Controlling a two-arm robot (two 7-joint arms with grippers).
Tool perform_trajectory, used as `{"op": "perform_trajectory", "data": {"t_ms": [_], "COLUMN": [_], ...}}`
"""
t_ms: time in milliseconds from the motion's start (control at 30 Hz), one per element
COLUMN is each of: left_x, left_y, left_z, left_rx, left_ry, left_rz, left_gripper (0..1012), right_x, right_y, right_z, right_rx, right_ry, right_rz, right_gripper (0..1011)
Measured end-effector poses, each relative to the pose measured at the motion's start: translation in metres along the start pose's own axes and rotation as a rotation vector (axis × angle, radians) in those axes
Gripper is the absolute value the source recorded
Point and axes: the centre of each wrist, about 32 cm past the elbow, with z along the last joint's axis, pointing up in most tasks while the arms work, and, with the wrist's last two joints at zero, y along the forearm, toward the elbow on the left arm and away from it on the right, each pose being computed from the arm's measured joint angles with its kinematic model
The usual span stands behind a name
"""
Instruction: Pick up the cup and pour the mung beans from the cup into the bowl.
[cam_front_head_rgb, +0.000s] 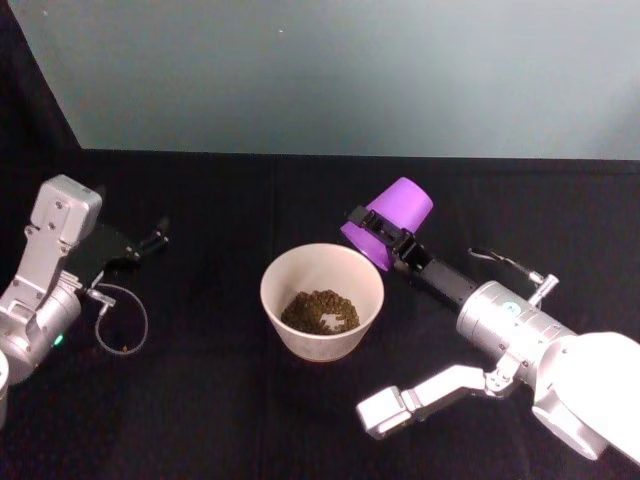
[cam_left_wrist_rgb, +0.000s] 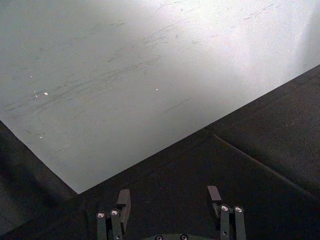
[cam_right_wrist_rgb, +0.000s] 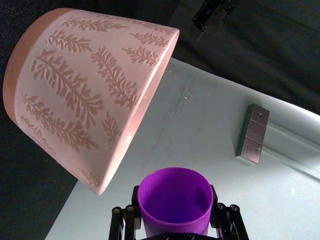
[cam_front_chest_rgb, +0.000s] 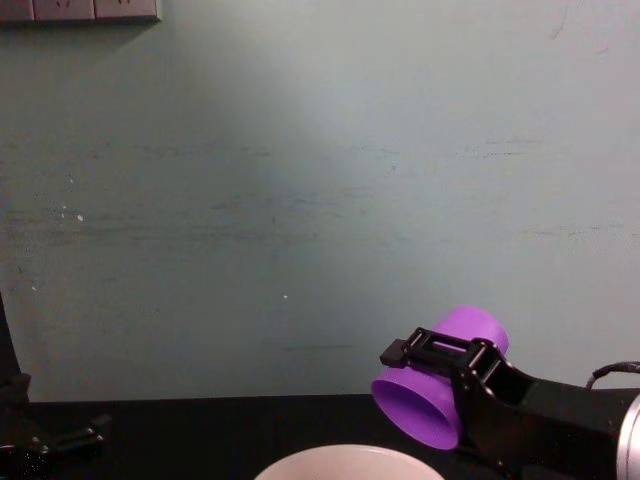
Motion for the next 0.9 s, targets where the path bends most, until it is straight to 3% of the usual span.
{"op": "perform_trajectory", "data": {"t_ms": [133, 300, 333, 500, 700, 800, 833, 900], "left_x": [0.0000, 0.0000, 0.0000, 0.0000, -0.0001, 0.0000, 0.0000, 0.0000], "left_y": [0.0000, 0.0000, 0.0000, 0.0000, 0.0000, 0.0000, 0.0000, 0.0000], "left_z": [0.0000, 0.0000, 0.0000, 0.0000, 0.0000, 0.0000, 0.0000, 0.0000], "left_rx": [0.000, 0.000, 0.000, 0.000, 0.000, 0.000, 0.000, 0.000], "left_ry": [0.000, 0.000, 0.000, 0.000, 0.000, 0.000, 0.000, 0.000], "left_rz": [0.000, 0.000, 0.000, 0.000, 0.000, 0.000, 0.000, 0.000], "left_gripper": [1000, 1000, 1000, 1000, 1000, 1000, 1000, 1000], "right_x": [0.001, 0.003, 0.003, 0.003, 0.000, -0.007, -0.007, -0.017], "right_y": [0.000, -0.003, -0.005, -0.009, -0.017, -0.021, -0.021, -0.022], "right_z": [-0.001, -0.007, -0.010, -0.024, -0.046, -0.061, -0.061, -0.070], "right_rx": [-0.002, 0.002, 0.003, 0.005, 0.018, 0.037, 0.037, 0.071], "right_ry": [0.016, 0.116, 0.168, 0.324, 0.625, 0.851, 0.851, 1.022], "right_rz": [-0.003, -0.016, -0.021, -0.040, -0.053, -0.044, -0.044, -0.042], "right_gripper": [746, 746, 746, 746, 746, 746, 746, 746]}}
